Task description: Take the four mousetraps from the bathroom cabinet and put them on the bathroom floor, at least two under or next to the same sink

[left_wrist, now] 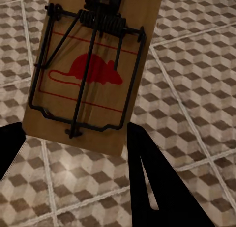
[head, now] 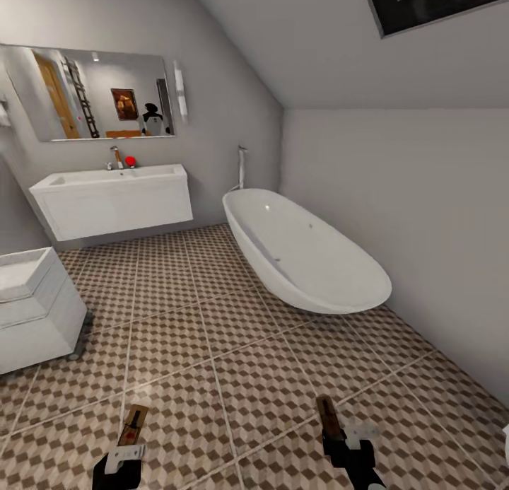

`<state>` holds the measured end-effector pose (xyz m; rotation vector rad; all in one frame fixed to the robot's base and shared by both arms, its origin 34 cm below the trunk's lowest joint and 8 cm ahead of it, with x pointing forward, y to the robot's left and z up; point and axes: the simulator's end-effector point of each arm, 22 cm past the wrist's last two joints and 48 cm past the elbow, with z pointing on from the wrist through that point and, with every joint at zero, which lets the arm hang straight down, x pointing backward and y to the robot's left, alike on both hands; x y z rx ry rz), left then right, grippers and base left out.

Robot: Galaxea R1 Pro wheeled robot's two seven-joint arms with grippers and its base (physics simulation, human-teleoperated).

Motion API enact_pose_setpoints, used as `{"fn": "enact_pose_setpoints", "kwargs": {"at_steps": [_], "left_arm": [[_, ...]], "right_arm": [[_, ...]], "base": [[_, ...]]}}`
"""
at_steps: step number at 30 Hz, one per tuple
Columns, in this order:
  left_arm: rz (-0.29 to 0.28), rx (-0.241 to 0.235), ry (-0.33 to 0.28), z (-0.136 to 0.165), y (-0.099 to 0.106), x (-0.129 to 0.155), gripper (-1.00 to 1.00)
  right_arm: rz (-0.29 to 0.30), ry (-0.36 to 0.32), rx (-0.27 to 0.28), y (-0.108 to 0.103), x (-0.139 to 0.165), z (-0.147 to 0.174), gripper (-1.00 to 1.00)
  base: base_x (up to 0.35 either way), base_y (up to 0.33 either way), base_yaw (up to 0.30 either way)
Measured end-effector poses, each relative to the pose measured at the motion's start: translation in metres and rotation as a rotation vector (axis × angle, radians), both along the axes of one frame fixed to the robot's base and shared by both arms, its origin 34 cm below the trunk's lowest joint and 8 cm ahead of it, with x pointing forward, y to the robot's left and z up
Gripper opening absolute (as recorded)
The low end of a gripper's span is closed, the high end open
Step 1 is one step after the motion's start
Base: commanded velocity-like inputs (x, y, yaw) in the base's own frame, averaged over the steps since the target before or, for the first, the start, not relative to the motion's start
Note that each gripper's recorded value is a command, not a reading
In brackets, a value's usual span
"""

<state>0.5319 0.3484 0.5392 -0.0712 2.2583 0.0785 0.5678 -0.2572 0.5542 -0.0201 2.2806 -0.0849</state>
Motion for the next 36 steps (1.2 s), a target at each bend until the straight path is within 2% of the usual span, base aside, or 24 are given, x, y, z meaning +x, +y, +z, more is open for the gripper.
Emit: {"fn": "enact_pose_setpoints", "kwargs": {"at_steps": [36], "left_arm": [[0.0, 0.0, 0.0, 0.0, 0.0001, 0.0, -1.0]], "right_arm": [[0.0, 0.0, 0.0, 0.0, 0.0, 0.0, -1.0]], "base": [[0.226, 0.0, 0.288]]}}
